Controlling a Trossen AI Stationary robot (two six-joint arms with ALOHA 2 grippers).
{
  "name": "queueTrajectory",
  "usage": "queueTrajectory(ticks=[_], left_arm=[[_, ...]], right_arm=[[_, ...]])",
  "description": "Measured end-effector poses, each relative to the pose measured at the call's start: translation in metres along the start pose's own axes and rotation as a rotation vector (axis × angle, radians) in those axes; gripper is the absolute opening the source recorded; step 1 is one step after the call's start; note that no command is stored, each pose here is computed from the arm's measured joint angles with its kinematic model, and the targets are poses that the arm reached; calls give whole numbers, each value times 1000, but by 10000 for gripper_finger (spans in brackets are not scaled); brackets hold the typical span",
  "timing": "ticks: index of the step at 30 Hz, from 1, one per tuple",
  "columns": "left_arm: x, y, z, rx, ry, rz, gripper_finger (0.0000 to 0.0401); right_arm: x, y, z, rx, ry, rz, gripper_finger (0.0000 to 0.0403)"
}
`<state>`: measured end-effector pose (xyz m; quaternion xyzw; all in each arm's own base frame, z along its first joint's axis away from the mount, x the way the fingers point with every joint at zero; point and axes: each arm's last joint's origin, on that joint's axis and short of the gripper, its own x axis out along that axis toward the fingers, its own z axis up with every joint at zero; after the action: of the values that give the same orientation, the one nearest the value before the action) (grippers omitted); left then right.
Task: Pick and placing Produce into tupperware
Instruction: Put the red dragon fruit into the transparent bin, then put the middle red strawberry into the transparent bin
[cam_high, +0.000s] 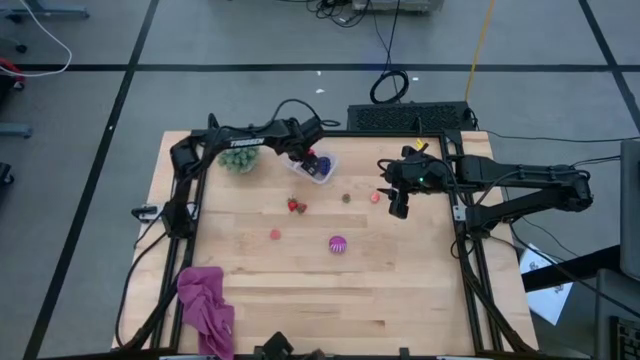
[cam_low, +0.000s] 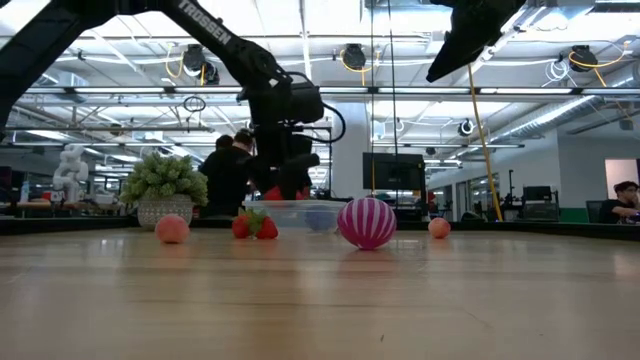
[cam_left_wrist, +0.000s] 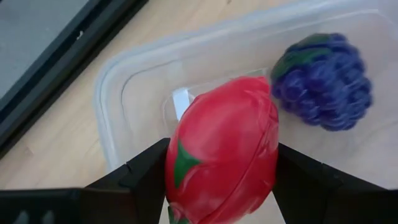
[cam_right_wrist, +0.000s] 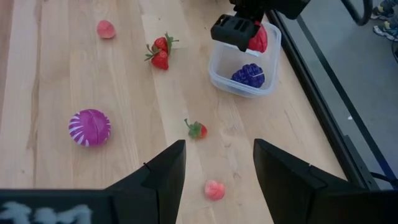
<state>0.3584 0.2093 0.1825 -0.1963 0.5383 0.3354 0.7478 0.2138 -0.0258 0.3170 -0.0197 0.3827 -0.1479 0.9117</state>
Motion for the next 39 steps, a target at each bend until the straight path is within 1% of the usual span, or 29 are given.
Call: queueTrajectory(ticks=[6,15,25,28,34,39], left_arm=[[6,-1,-1,-2,12,4,244],[7,1,-1,-8,15,10,244],[7,3,0,-1,2,61,245],[7,5,0,-7,1,64,256],[8,8,1,-19,-1,78,292],[8,9,1,-19,-6,98,309]], right_arm=[[0,0,0,0,0,0,180],[0,0,0,1,0,0,180],[0,0,0,1,-1,0,180],[0,0,0,1,0,0,180],[0,0,0,1,0,0,180],[0,0,0,1,-1,0,180]])
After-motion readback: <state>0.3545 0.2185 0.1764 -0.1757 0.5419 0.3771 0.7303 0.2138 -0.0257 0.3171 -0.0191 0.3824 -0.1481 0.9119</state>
